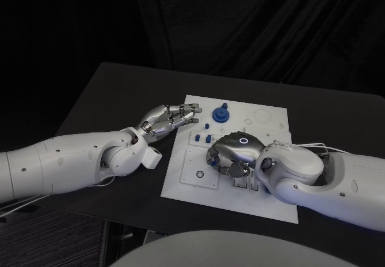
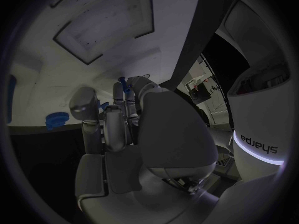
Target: Assemble the parts on the task board
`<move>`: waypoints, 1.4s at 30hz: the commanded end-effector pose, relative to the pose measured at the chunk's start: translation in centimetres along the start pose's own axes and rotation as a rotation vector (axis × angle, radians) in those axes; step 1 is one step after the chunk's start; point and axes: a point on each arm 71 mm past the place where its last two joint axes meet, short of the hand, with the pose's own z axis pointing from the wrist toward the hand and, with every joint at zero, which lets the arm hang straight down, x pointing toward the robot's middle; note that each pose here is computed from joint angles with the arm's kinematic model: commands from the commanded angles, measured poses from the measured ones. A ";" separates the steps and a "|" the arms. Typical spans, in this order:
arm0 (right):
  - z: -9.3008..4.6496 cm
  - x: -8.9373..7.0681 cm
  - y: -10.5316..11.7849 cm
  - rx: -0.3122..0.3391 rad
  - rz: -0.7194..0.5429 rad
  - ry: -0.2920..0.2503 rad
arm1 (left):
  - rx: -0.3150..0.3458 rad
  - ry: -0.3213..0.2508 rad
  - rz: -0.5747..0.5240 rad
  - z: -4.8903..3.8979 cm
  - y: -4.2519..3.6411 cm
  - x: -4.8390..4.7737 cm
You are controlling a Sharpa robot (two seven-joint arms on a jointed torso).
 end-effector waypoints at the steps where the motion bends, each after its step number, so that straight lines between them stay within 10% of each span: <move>1: 0.0 0.3 -0.2 0.013 -0.007 0.014 | 0.008 0.015 -0.010 0.04 0.02 0.23; 16: 0.0 0.8 -0.5 0.036 -0.011 0.046 | 0.004 0.017 -0.013 0.03 0.13 0.24; 27: -1.1 0.2 -0.9 0.032 0.008 -0.026 | 0.004 0.018 -0.015 -0.01 0.20 0.25; 42: -5.9 -6.6 -6.0 0.269 0.053 -0.032 | 0.077 -0.047 0.027 -0.83 -0.59 -0.35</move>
